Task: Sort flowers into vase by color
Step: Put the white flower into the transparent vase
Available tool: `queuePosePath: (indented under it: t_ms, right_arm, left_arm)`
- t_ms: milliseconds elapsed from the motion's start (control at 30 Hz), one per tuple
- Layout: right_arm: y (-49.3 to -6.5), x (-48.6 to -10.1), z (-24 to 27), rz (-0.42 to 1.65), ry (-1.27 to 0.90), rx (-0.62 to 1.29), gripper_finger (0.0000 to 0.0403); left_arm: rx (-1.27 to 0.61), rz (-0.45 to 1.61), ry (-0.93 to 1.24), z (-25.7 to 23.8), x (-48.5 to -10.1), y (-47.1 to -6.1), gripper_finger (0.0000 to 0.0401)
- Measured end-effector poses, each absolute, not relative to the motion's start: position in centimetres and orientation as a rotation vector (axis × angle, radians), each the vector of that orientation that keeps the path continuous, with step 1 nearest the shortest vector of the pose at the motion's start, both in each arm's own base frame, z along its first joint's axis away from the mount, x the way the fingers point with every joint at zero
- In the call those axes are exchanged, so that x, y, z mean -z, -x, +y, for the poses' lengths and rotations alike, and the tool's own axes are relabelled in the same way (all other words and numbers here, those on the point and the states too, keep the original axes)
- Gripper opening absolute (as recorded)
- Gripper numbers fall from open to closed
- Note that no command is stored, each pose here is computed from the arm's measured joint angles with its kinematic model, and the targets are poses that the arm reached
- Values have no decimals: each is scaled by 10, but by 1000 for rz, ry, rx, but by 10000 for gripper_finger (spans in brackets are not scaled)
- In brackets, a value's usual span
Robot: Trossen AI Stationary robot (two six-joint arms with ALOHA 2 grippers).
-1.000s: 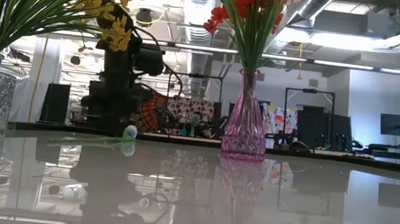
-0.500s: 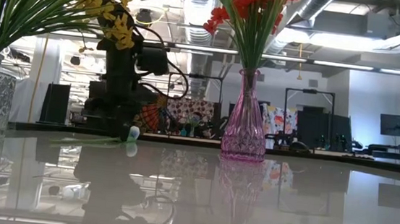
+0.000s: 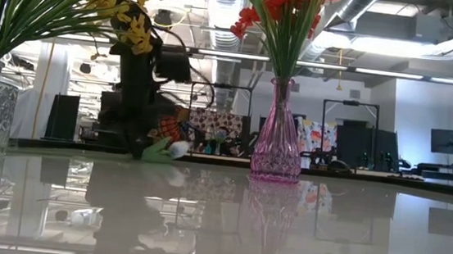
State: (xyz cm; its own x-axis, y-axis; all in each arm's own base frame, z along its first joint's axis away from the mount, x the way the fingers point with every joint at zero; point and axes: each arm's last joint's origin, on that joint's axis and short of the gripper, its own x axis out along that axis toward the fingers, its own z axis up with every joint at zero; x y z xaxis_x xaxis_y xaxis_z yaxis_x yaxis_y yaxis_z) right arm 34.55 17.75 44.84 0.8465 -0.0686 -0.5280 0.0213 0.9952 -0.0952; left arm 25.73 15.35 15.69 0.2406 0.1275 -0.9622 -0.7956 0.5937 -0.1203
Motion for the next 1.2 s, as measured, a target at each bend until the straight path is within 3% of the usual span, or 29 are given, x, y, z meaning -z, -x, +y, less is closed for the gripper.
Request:
queuePosePath:
  t_ms: [300,567,700,933,1200]
  right_arm:
    - [-348,-450,175,537,71,53,27]
    - [-355,-454,168,496,34,74,27]
    - [-358,-457,164,467,13,84,27]
    - [-365,-460,154,431,-13,111,27]
    - [-375,-464,136,388,-75,140,27]
  left_arm:
    - [-744,547,610,166,-271,-235,1]
    - [-791,-82,318,135,-388,-149,0]
    - [-626,-253,240,96,-419,-103,0]
    - [-137,-409,189,30,-443,-52,0]
    - [139,-577,182,-7,-461,-20,0]
